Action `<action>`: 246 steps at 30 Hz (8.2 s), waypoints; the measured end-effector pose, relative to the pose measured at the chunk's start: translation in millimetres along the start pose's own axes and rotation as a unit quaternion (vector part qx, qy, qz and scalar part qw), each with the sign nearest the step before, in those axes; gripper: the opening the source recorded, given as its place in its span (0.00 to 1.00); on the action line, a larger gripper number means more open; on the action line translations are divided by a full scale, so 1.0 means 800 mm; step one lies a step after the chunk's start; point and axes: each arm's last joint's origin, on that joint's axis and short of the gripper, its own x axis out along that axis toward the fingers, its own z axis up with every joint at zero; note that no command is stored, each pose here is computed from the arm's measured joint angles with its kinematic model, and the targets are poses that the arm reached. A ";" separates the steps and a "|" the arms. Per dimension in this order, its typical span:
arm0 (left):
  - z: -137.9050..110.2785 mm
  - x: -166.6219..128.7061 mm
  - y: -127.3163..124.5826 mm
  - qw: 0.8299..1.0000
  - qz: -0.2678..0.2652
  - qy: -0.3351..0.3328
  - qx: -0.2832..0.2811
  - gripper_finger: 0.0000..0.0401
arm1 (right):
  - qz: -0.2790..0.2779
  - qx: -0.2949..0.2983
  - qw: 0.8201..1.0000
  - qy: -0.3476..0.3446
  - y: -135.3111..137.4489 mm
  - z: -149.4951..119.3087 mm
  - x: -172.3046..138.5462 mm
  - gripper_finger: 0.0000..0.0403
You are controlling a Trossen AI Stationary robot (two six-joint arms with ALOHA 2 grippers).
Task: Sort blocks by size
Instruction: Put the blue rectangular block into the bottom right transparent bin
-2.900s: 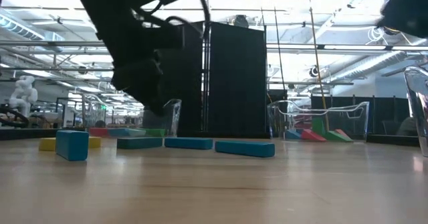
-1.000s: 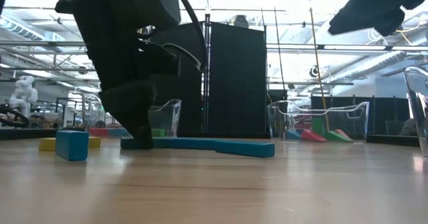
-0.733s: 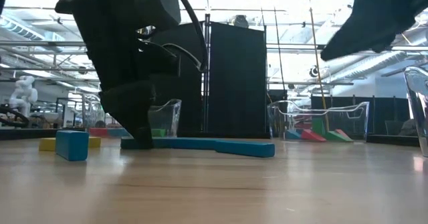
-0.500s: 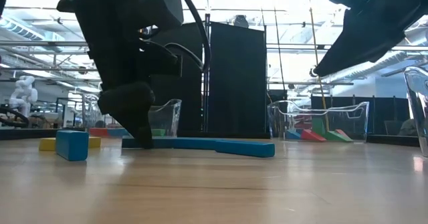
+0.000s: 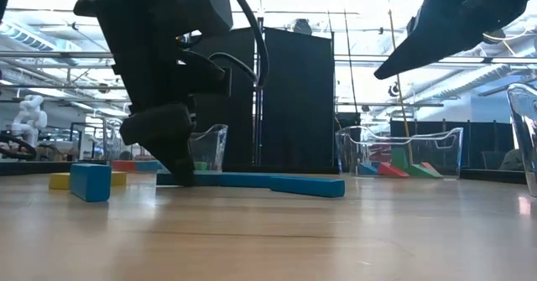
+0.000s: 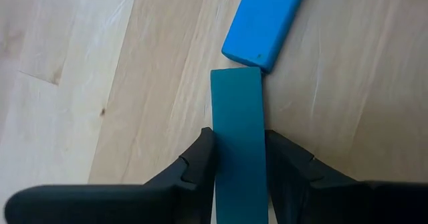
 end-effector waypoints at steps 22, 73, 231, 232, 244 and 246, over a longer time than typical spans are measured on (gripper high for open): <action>0.002 0.000 -0.001 1.000 -0.023 0.004 -0.016 0.25 | 0.055 -0.191 0.980 0.010 0.004 0.000 0.000 0.22; 0.059 -0.052 -0.008 0.935 -0.299 -0.178 0.063 0.25 | 0.029 -0.439 0.887 -0.141 0.079 0.007 0.104 0.44; 0.014 0.052 0.017 0.977 -0.120 -0.173 0.016 0.42 | -0.002 0.090 0.994 0.066 -0.056 0.099 -0.138 0.41; 0.014 0.052 0.017 0.977 -0.121 -0.173 0.016 0.39 | -0.003 0.089 0.994 0.068 -0.054 0.098 -0.136 0.41; 0.015 0.049 0.012 0.975 -0.051 -0.214 0.044 0.28 | 0.006 0.125 0.986 0.109 -0.033 0.094 -0.114 0.41; 0.014 0.047 0.009 0.973 -0.017 -0.223 0.055 0.28 | 0.003 0.137 0.983 0.121 -0.031 0.094 -0.107 0.41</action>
